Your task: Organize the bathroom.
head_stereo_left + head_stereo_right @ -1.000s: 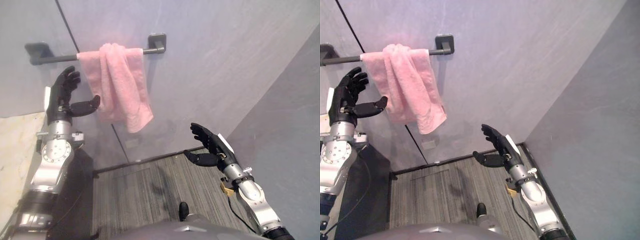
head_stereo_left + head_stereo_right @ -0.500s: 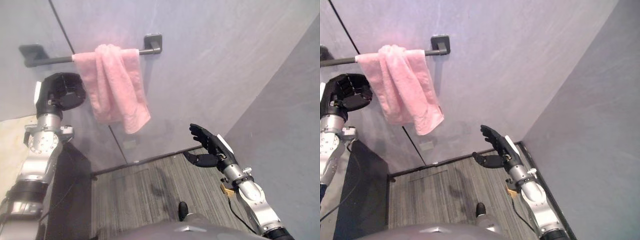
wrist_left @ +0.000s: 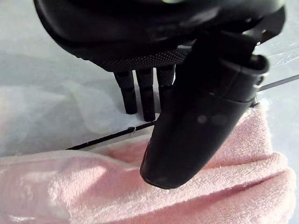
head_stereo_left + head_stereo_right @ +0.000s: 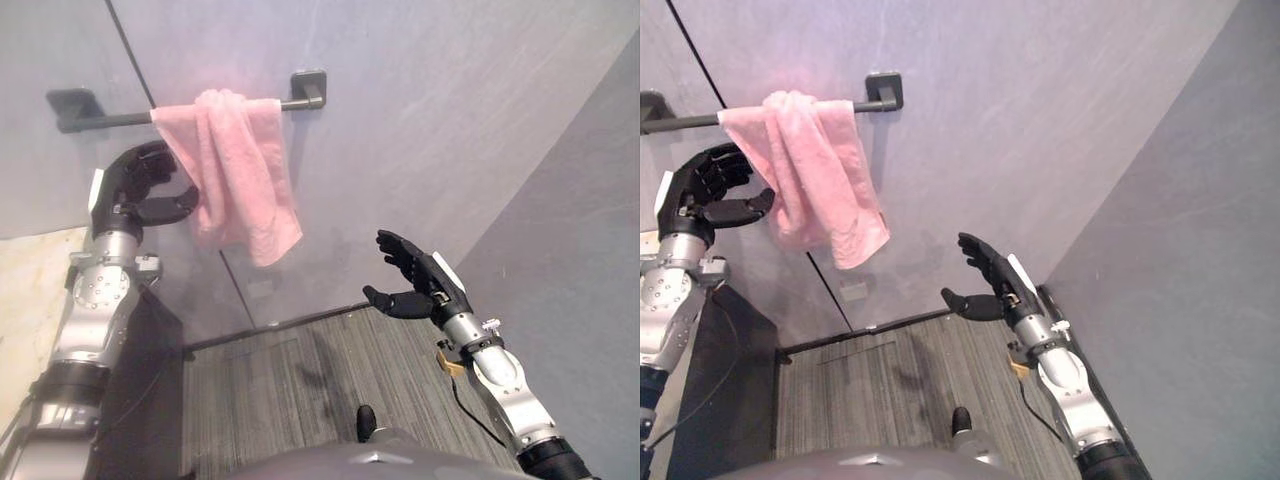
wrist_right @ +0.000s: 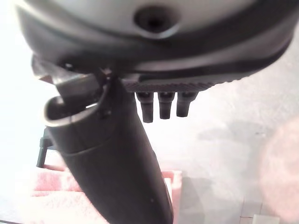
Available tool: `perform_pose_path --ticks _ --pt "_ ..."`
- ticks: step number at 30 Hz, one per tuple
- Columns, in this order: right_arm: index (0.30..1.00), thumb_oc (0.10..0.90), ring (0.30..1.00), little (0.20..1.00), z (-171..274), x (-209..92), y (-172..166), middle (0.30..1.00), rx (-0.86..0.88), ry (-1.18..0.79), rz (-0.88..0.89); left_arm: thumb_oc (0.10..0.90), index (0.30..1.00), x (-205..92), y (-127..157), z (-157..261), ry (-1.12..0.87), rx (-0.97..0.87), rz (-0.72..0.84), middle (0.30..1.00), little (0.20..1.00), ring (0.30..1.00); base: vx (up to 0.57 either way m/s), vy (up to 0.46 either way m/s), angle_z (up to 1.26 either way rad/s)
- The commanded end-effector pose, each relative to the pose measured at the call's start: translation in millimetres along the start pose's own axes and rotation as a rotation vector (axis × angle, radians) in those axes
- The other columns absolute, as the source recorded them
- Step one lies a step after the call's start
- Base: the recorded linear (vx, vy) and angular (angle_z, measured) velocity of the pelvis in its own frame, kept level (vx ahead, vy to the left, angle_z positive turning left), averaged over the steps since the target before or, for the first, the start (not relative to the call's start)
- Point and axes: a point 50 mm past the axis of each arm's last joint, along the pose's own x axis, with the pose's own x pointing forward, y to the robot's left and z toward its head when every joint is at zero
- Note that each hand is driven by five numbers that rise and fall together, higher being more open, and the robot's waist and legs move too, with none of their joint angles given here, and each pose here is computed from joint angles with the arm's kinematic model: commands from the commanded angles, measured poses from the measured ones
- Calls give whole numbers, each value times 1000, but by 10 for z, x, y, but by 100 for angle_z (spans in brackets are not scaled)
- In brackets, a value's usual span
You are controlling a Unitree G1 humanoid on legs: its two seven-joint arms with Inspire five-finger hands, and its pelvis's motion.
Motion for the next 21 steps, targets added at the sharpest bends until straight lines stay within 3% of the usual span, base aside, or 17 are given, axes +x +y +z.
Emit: perform_pose_path --ticks 1,21 --pt "900 800 900 900 548 230 -135 900 -70 -295 -5 800 900 218 -31 582 -258 -26 4 900 900 900 0 0 0" --pt "900 800 900 900 508 192 -157 900 -72 -269 -21 800 900 75 -38 531 -190 -84 -109 900 900 900 -9 4 1"
